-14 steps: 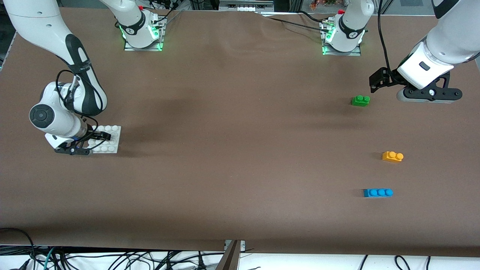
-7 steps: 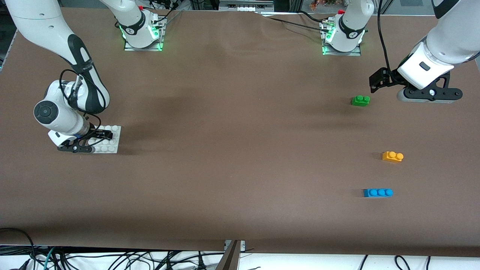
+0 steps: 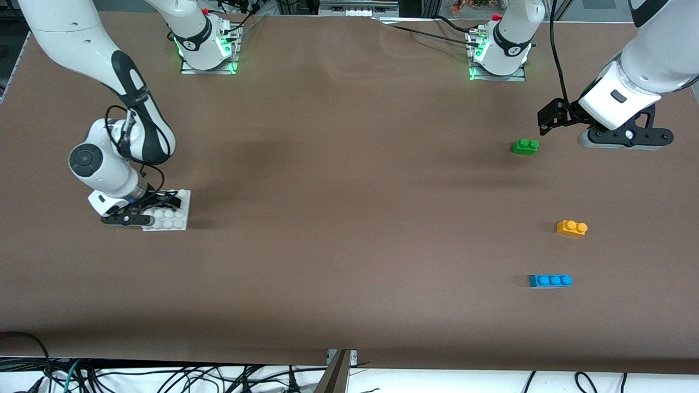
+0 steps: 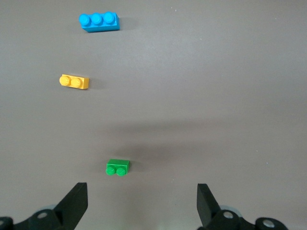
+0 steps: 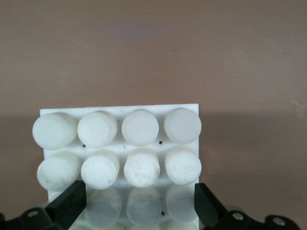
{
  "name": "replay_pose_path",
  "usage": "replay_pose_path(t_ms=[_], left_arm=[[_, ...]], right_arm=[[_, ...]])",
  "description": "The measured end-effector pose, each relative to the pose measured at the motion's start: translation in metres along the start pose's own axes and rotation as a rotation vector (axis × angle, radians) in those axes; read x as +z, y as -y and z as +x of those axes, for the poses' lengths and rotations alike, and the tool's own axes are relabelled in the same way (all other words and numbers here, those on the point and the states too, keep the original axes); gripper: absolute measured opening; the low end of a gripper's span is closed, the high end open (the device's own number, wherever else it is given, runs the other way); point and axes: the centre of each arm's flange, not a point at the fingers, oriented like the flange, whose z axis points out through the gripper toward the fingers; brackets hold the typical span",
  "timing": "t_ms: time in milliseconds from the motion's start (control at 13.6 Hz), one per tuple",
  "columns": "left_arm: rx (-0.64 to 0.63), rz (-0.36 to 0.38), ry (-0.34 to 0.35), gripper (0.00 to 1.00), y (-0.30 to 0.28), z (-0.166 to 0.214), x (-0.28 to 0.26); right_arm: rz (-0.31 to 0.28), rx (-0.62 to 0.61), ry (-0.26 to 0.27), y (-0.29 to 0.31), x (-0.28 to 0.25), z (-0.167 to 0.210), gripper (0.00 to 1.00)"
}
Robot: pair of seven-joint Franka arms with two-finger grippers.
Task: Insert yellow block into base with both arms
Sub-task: 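Slide the white base plate with the right gripper toward the table middle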
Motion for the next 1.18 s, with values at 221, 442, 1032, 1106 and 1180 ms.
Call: replay_pose_path(t_ms=[221, 442, 1032, 1106, 1180], left_arm=[[0.000, 0.000, 0.000, 1.00, 0.000, 0.000, 0.000], [0.000, 0.000, 0.000, 1.00, 0.000, 0.000, 0.000], [0.000, 0.000, 0.000, 1.00, 0.000, 0.000, 0.000], [0.000, 0.000, 0.000, 1.00, 0.000, 0.000, 0.000], [0.000, 0.000, 0.000, 1.00, 0.000, 0.000, 0.000]], right_arm=[[0.033, 0.012, -0.019, 0.056, -0.002, 0.008, 1.00], [0.048, 0.024, -0.042, 0.134, -0.005, 0.013, 1.00], [0.104, -0.065, -0.110, 0.314, -0.012, 0.007, 1.00], [0.112, -0.061, -0.116, 0.334, -0.013, 0.003, 1.00], [0.120, -0.054, -0.122, 0.352, -0.013, 0.000, 1.00]])
